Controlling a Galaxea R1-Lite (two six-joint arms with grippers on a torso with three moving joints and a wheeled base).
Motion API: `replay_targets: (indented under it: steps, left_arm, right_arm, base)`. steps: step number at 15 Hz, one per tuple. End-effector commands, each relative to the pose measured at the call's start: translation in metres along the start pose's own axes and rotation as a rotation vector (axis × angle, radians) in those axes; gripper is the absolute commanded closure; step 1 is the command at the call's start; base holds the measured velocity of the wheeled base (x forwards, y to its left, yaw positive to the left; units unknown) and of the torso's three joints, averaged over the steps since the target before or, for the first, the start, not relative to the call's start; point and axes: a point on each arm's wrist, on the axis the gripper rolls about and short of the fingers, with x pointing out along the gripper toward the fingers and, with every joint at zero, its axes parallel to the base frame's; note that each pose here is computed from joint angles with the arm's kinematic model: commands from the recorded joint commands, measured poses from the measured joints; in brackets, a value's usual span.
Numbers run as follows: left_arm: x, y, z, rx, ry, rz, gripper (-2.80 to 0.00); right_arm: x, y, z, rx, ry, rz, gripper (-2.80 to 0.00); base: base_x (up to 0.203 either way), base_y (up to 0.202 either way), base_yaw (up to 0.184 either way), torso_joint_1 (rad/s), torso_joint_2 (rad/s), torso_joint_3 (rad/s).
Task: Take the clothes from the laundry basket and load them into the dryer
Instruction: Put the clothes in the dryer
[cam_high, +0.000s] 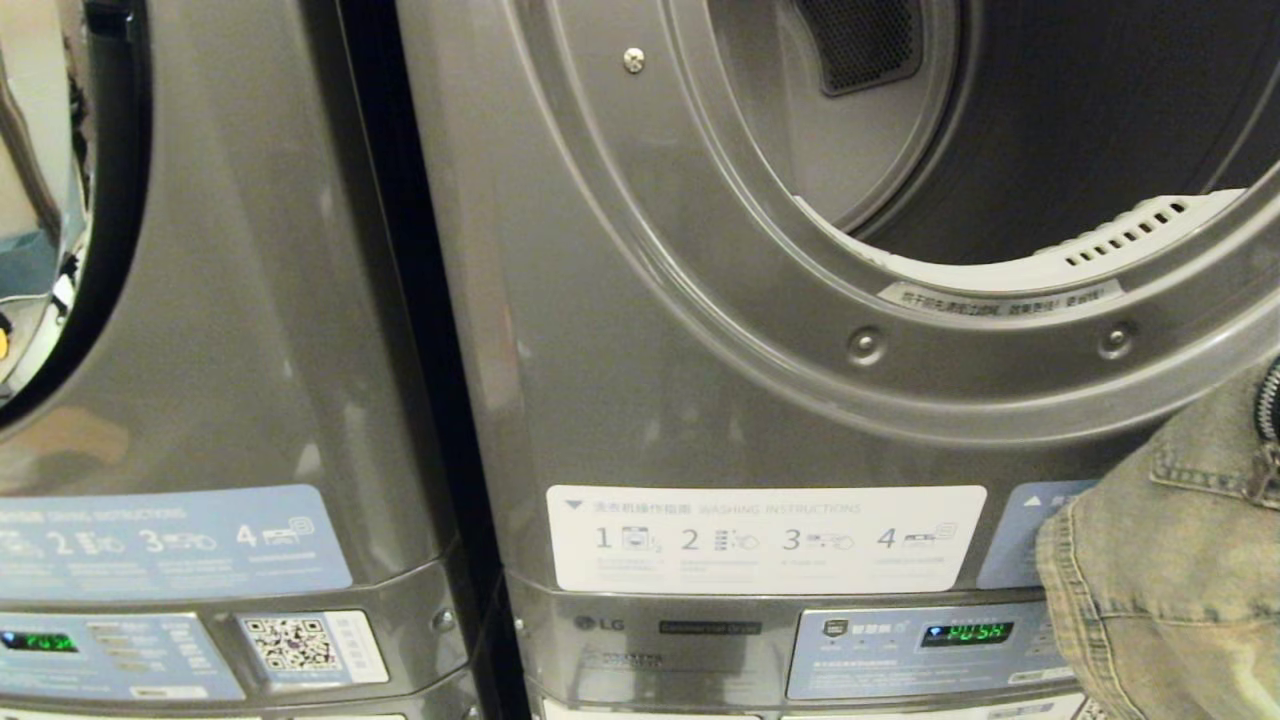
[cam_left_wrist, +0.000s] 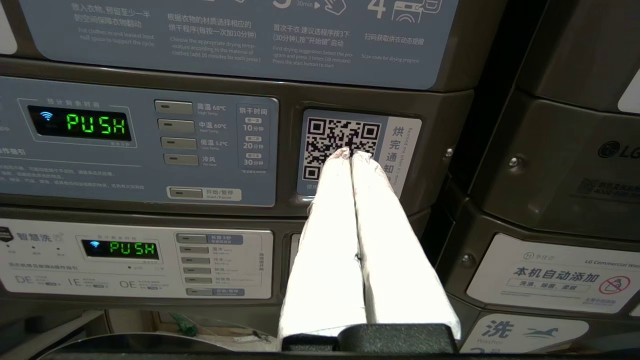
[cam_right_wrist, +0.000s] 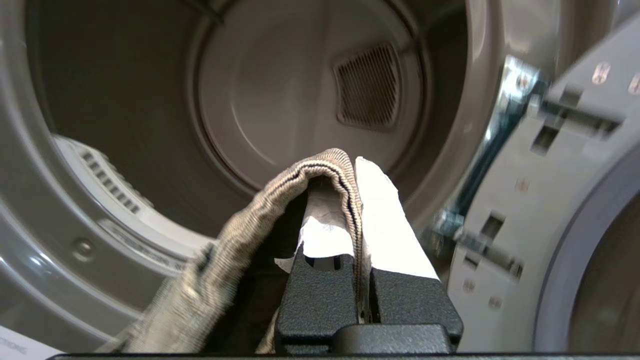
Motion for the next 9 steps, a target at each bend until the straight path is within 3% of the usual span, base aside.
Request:
replay_targets:
  steps: [1, 6, 9]
  left_arm:
    - [0.001, 0.000, -0.004, -0.001, 0.014, 0.002, 0.00]
    - [0.001, 0.000, -0.004, 0.000, 0.014, 0.002, 0.00]
    - [0.001, 0.000, -0.004, 0.000, 0.014, 0.002, 0.00]
  right_arm:
    - [0.010, -0.011, 0.003, 0.007, -0.018, 0.038, 0.00]
    - [0.031, -0.035, 0.043, -0.056, -0.108, 0.032, 0.00]
    - [0.039, -0.043, 0.070, -0.029, -0.170, 0.030, 0.00]
  base:
    - [0.000, 0.000, 0.000, 0.000, 0.00, 0.000]
    - [0.000, 0.000, 0.000, 0.000, 0.00, 0.000]
    - [0.000, 0.000, 0.000, 0.000, 0.00, 0.000]
